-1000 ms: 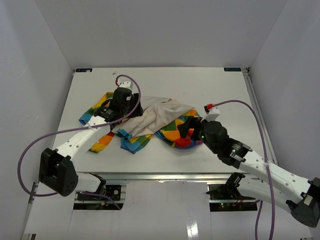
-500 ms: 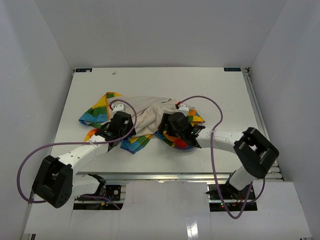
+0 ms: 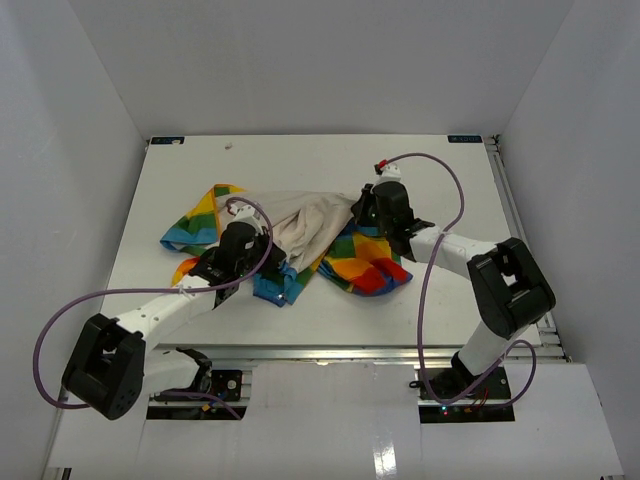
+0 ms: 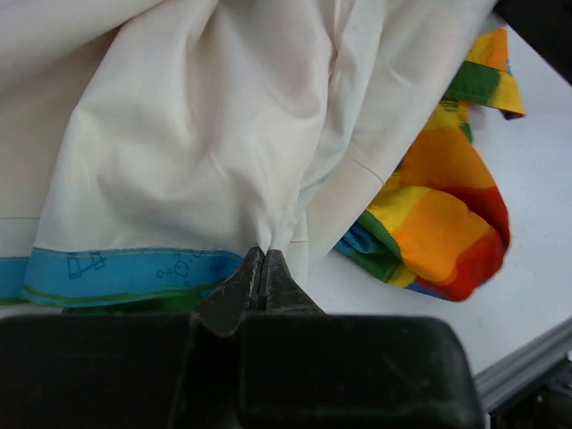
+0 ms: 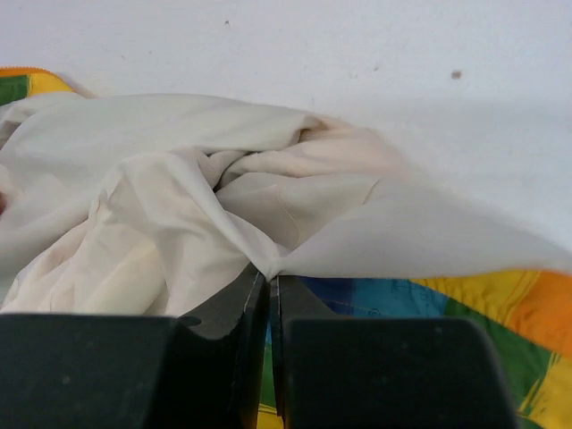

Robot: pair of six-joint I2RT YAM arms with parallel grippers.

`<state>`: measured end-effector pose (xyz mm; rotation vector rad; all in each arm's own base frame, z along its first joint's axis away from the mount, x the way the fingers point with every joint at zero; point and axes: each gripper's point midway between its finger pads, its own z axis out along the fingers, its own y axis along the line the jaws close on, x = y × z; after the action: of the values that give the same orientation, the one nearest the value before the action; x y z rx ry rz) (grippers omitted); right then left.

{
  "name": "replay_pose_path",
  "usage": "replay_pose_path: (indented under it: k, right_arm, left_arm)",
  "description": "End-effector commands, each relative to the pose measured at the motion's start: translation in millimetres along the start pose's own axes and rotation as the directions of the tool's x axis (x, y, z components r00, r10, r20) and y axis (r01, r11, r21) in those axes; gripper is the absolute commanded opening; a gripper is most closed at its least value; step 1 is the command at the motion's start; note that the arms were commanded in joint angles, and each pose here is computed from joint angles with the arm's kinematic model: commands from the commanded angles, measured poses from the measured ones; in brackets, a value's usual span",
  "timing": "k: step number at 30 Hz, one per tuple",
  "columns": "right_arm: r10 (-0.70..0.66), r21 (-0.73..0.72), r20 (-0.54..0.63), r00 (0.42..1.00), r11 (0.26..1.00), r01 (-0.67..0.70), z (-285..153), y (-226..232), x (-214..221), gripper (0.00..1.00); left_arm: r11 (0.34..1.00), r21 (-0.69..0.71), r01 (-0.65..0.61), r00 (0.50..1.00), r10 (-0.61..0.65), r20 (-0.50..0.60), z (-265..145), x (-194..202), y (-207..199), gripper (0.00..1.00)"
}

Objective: Zip up the jacket

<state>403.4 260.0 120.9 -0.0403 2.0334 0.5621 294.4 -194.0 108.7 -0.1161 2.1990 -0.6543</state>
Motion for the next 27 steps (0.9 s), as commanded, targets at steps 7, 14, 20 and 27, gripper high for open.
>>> replay_pose_path:
  k: [7, 14, 20, 27]
  right_arm:
    - [-0.229, -0.087, 0.092, 0.969, 0.968, 0.237, 9, 25, -114, 0.08]
    - [-0.243, -0.207, -0.04, 0.969, 0.951, 0.23, 12, 39, -84, 0.33]
    - [-0.229, -0.286, -0.123, 0.966, 0.94, 0.186, -11, 40, -30, 0.61]
    - [-0.188, -0.322, -0.145, 0.971, 0.937, 0.133, -46, 57, 5, 0.59]
  left_arm:
    - [0.987, 0.161, 0.03, 0.997, -0.017, -0.079, 13, 20, -26, 0.0]
    - [0.999, -0.002, -0.032, 0.996, 0.032, -0.079, 27, 28, 10, 0.0]
    - [0.987, -0.161, -0.018, 0.998, 0.026, 0.05, 15, 4, 36, 0.0]
    - [0.977, -0.211, 0.04, 0.976, 0.007, 0.218, -12, -26, 44, 0.16]
